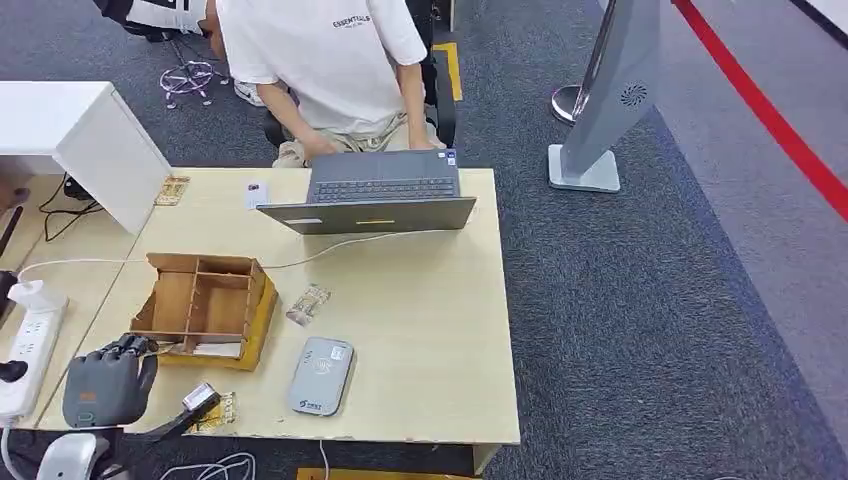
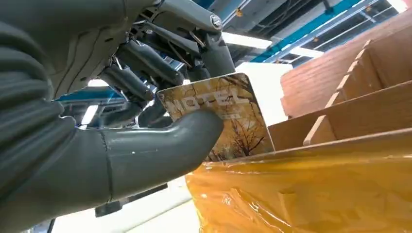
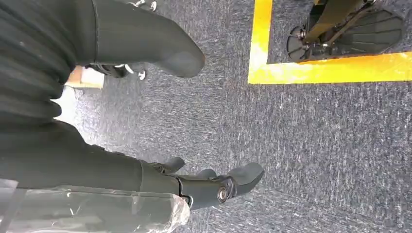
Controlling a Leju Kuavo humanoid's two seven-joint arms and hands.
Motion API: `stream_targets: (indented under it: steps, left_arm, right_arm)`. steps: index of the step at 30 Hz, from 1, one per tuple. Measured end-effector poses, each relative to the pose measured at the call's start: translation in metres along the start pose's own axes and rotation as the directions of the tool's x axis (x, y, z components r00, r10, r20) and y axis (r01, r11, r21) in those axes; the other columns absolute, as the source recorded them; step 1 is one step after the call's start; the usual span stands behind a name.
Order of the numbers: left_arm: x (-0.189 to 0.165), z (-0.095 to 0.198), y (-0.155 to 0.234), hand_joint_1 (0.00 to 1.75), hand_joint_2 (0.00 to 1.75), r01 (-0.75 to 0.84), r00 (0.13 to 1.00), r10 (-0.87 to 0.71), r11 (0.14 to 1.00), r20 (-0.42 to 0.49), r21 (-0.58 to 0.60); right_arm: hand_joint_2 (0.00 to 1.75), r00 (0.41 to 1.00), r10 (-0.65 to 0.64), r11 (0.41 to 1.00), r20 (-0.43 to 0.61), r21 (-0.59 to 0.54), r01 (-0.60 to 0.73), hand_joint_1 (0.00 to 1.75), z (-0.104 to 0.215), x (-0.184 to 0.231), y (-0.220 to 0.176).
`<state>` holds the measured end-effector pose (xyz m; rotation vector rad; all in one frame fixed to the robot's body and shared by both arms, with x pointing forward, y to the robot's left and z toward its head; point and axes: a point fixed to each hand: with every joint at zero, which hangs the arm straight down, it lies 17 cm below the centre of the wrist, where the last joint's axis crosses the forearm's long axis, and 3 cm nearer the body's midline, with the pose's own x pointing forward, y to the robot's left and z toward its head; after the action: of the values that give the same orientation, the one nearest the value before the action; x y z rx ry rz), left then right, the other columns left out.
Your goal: Pass the card to the sensor for recognition and then transmit it.
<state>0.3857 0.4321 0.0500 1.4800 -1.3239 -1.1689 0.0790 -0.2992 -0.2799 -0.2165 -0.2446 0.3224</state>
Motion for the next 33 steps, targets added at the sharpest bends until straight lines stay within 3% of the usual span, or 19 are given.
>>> stream_targets:
  steps: [9,19,26,33]
  left_arm:
    - [0.020,-0.018,0.015,1.75,1.75,-0.036,0.998,0.037,0.999,-0.048,0.035]
    - [0.120,-0.067,0.074,1.75,1.75,0.009,0.984,0.001,0.998,0.175,-0.057]
    - [0.180,-0.100,0.151,1.75,1.75,-0.081,0.944,0.061,0.995,0.325,0.049]
    - [0.162,-0.179,0.227,1.75,1.75,-0.058,0.965,-0.007,0.970,0.262,0.237]
  right_arm:
    - [1.75,1.000,-0.025,1.000,-0.016,-0.006,0.025,0.00,0.000,-0.002,-0.001]
    - [1.75,0.994,-0.101,0.995,-0.047,-0.014,0.101,0.00,0.001,-0.009,-0.001]
    - [1.75,0.991,-0.124,0.992,-0.050,-0.010,0.124,0.00,0.001,-0.010,0.001]
    - [1.75,0.996,-0.083,0.996,-0.022,0.014,0.084,0.00,0.001,-0.004,0.004]
